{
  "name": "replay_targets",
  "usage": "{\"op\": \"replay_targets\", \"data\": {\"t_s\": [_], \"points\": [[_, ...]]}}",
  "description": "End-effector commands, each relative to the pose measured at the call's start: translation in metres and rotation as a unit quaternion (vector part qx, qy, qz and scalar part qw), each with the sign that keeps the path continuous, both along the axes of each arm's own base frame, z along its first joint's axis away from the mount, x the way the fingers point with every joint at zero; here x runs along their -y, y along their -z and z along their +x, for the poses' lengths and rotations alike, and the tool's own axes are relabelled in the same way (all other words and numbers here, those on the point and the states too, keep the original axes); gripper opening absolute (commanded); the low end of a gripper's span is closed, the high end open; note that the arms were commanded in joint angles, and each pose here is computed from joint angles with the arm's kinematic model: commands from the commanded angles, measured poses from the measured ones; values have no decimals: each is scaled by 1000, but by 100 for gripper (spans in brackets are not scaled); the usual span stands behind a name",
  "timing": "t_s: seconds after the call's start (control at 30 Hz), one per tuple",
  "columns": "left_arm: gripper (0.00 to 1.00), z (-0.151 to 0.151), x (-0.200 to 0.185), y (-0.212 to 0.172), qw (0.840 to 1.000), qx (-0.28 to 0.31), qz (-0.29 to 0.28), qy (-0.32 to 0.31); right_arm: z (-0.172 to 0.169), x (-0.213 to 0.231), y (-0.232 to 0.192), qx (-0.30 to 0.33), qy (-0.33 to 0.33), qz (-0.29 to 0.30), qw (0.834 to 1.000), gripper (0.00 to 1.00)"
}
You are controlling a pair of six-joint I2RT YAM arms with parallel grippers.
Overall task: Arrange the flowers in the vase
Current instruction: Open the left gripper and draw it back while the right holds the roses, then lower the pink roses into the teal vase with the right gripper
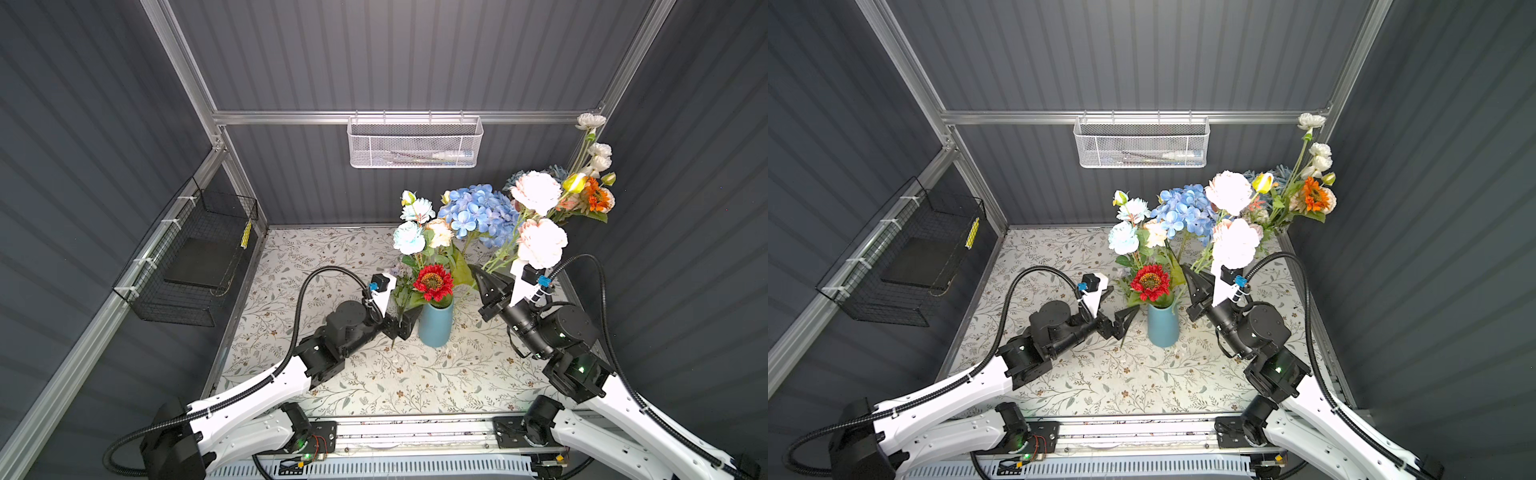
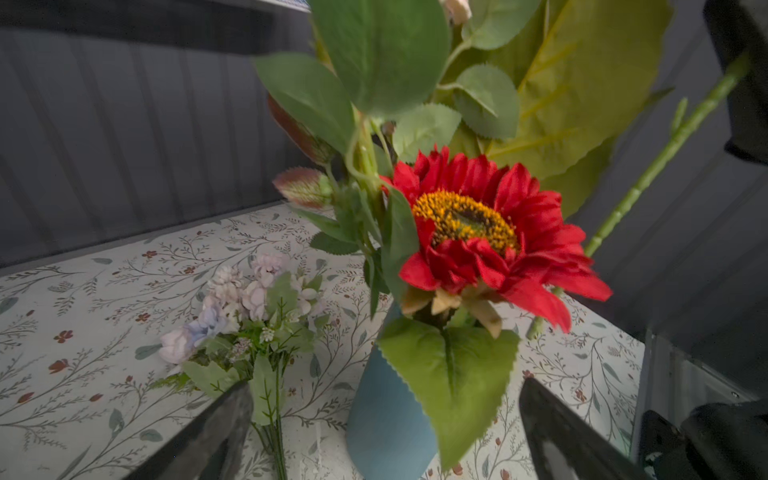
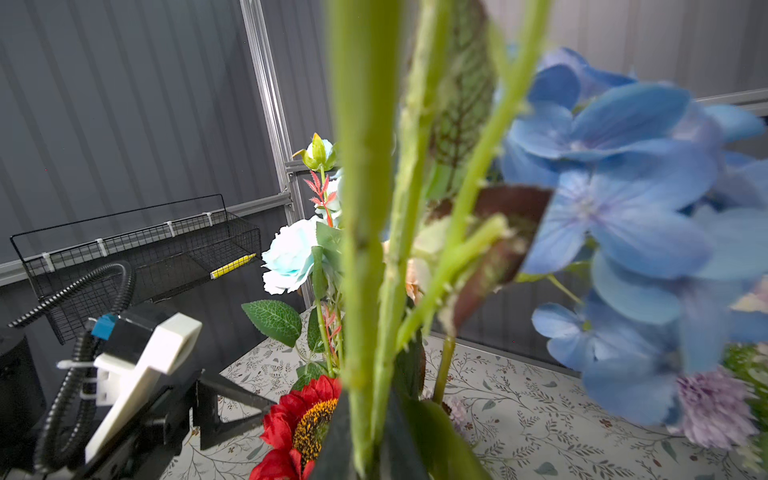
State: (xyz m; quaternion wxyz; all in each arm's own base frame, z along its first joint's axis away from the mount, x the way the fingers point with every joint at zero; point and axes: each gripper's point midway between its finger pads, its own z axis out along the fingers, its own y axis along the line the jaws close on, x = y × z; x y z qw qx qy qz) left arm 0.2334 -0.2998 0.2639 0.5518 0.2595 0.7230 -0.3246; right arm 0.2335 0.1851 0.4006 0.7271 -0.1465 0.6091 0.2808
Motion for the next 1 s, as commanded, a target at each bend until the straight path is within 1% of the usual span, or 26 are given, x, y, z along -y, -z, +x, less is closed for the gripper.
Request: {"op": "replay_targets", "data": {"t_s": [0.0, 0.07, 0.13, 0.23, 0.4, 0.5, 0.67, 0.83, 0.97], "points": [[100, -2, 20, -1, 1000, 18, 1, 26, 0, 2, -14, 26, 5, 16, 1000, 0], [100, 3, 30, -3, 999, 28, -7, 28, 1, 1, -15, 28, 5, 19, 999, 0], [100, 9, 36, -10, 999, 41, -27, 22, 1, 1, -17, 33, 5, 23, 999, 0], [100, 17, 42, -21, 997, 63, -52, 12, 0, 2, -21, 40, 7, 26, 999, 0], [100, 28, 45, -36, 993, 87, -75, -9, -2, 4, -23, 48, 8, 29, 998, 0], [100, 36, 39, -44, 991, 97, -87, -40, -2, 4, -23, 52, 8, 31, 998, 0], [100, 51, 24, -52, 985, 113, -85, -103, -3, 4, -24, 60, 7, 34, 998, 0], [100, 54, 9, -66, 977, 131, -99, -135, -3, 3, -25, 66, 6, 32, 997, 0], [100, 53, -1, -75, 973, 147, -94, -151, -4, 3, -29, 77, 7, 35, 996, 0]]}}
